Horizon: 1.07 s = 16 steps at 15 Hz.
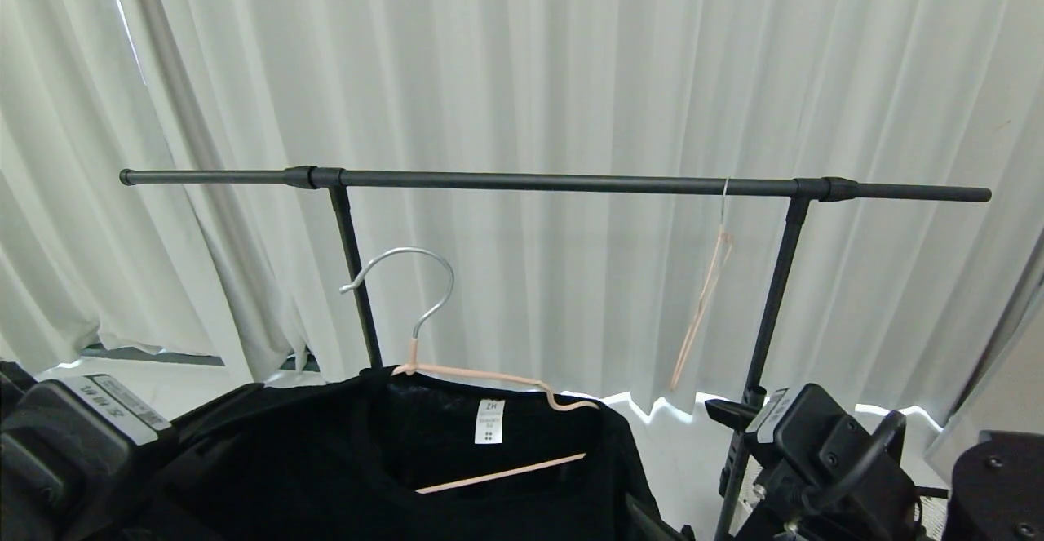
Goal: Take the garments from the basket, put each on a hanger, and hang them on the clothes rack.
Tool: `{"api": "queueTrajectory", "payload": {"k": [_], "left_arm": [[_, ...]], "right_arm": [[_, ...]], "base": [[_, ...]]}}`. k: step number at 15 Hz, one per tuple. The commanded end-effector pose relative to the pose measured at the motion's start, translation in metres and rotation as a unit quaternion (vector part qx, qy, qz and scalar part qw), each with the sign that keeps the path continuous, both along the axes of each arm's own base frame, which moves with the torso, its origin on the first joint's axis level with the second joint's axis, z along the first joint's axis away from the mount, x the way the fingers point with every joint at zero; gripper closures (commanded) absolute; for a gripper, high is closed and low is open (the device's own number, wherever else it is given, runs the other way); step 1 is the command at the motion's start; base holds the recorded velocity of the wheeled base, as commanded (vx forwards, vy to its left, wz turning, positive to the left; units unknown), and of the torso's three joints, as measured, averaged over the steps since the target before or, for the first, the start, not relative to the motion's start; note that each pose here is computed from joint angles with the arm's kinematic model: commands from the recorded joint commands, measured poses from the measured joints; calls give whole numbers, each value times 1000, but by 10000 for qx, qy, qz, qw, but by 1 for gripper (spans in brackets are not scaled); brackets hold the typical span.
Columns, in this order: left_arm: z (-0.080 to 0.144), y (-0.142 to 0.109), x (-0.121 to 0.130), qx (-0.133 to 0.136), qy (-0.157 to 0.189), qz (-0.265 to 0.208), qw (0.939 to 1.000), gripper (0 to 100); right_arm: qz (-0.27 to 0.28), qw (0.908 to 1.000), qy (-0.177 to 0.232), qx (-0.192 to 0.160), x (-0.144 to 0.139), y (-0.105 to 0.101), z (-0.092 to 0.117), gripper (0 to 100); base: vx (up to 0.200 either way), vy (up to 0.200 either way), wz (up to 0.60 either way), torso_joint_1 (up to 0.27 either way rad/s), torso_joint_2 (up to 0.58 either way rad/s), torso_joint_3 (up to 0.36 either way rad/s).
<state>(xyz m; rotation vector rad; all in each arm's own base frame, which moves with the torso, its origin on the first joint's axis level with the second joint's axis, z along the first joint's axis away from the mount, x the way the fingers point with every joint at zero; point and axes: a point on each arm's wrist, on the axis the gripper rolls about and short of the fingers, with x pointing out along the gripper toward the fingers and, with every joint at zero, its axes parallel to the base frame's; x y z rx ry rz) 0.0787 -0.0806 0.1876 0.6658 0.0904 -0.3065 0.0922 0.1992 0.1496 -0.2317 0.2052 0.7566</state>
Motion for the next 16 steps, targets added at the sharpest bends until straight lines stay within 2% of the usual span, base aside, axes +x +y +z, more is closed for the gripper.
{"api": "queueTrajectory", "payload": {"k": [1, 3, 4, 7, 8, 9, 12, 16], "left_arm": [[-1, -2, -2, 17, 13, -122, 9999, 100], [-1, -6, -6, 2, 13, -388, 9992, 100], [-1, -8, -10, -3, 7, -557, 9984, 100], [-5, -11, -17, 63, 29, -951, 9954, 100], [-9, -11, -21, 130, 48, -1108, 9937, 100], [-9, -12, -23, 144, 55, -1192, 9928, 100], [-9, -15, -28, 152, 48, -1459, 9892, 100], [-9, -16, -30, 153, 39, -1597, 9870, 100]], "right_arm": [[433, 9988, -89, 192, -6, -5, 11, 0], [960, 9952, -156, 143, -10, -5, 13, 0], [1003, 9947, -204, 18, -8, -1, 11, 0], [1377, 9903, -196, -22, -3, 16, 12, 0], [1613, 9863, -257, -242, -1, 24, 8, 0], [1691, 9847, -269, -319, 0, 26, 8, 0], [2112, 9758, -19, -565, 1, 34, 7, 0], [2545, 9644, 282, -667, 3, 42, 12, 0]], "base": [[0, 0, 0, 0, 0, 0], [0, 0, 0, 0, 0, 0], [0, 0, 0, 0, 0, 0], [0, 0, 0, 0, 0, 0], [0, 0, 0, 0, 0, 0], [0, 0, 0, 0, 0, 0], [0, 0, 0, 0, 0, 0], [0, 0, 0, 0, 0, 0]]}}
